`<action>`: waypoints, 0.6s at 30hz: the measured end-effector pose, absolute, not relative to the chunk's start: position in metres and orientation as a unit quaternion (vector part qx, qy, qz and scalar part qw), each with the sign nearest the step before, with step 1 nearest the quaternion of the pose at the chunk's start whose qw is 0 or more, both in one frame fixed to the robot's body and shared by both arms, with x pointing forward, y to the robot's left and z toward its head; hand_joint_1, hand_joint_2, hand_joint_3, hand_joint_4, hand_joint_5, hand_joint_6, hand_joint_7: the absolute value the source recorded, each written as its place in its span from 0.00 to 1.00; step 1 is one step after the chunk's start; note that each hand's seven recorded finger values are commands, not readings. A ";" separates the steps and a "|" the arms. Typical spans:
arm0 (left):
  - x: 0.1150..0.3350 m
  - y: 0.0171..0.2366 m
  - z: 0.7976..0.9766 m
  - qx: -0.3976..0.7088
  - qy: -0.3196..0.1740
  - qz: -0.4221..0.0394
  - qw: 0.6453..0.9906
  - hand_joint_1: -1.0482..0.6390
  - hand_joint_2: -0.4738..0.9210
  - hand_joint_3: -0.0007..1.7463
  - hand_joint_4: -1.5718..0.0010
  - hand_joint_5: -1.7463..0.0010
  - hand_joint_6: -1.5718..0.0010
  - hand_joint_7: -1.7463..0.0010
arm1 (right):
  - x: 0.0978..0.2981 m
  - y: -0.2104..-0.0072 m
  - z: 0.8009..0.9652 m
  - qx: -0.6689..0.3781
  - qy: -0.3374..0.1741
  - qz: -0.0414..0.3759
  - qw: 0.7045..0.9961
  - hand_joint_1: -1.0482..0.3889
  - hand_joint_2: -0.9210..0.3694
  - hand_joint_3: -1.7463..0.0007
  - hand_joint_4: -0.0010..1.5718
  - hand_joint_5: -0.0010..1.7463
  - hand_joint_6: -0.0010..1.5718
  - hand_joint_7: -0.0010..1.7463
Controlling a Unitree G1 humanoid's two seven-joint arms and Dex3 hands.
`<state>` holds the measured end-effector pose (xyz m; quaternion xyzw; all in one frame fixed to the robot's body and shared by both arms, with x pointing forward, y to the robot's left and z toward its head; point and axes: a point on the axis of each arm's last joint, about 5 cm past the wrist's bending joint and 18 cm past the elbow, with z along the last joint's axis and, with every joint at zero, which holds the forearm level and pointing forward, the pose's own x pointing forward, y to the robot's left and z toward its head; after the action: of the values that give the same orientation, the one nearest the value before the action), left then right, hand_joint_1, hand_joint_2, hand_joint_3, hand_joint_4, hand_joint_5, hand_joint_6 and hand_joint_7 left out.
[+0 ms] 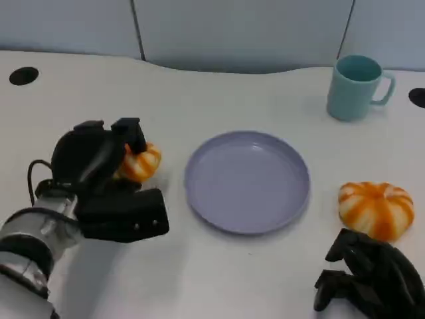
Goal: Grasp the bread from the table and place it into the plate.
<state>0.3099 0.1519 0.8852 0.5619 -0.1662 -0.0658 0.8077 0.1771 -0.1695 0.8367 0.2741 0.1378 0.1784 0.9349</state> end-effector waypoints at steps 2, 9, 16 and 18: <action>0.314 0.149 0.892 0.557 -0.188 -0.061 0.807 0.53 0.78 0.40 0.44 0.00 0.56 0.08 | 0.178 -0.169 0.837 0.274 0.138 0.180 0.935 0.12 0.13 1.00 0.90 0.49 0.77 0.49; 0.322 0.130 0.907 0.558 -0.249 -0.077 0.788 0.54 0.71 0.49 0.44 0.00 0.58 0.01 | 0.179 -0.168 0.834 0.275 0.139 0.178 0.935 0.13 0.13 1.00 0.91 0.47 0.78 0.48; 0.325 0.107 0.917 0.549 -0.312 -0.113 0.767 0.52 0.69 0.59 0.42 0.00 0.55 0.00 | 0.179 -0.167 0.834 0.273 0.139 0.181 0.935 0.12 0.13 1.00 0.91 0.48 0.79 0.48; 0.325 0.102 0.919 0.546 -0.323 -0.124 0.763 0.52 0.69 0.60 0.42 0.00 0.55 0.00 | 0.179 -0.166 0.834 0.273 0.139 0.181 0.934 0.13 0.13 1.00 0.90 0.48 0.79 0.48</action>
<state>0.3248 0.1018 0.9186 0.5462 -0.3227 -0.1243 0.7629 0.1790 -0.1663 0.8344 0.2730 0.1391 0.1814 0.9345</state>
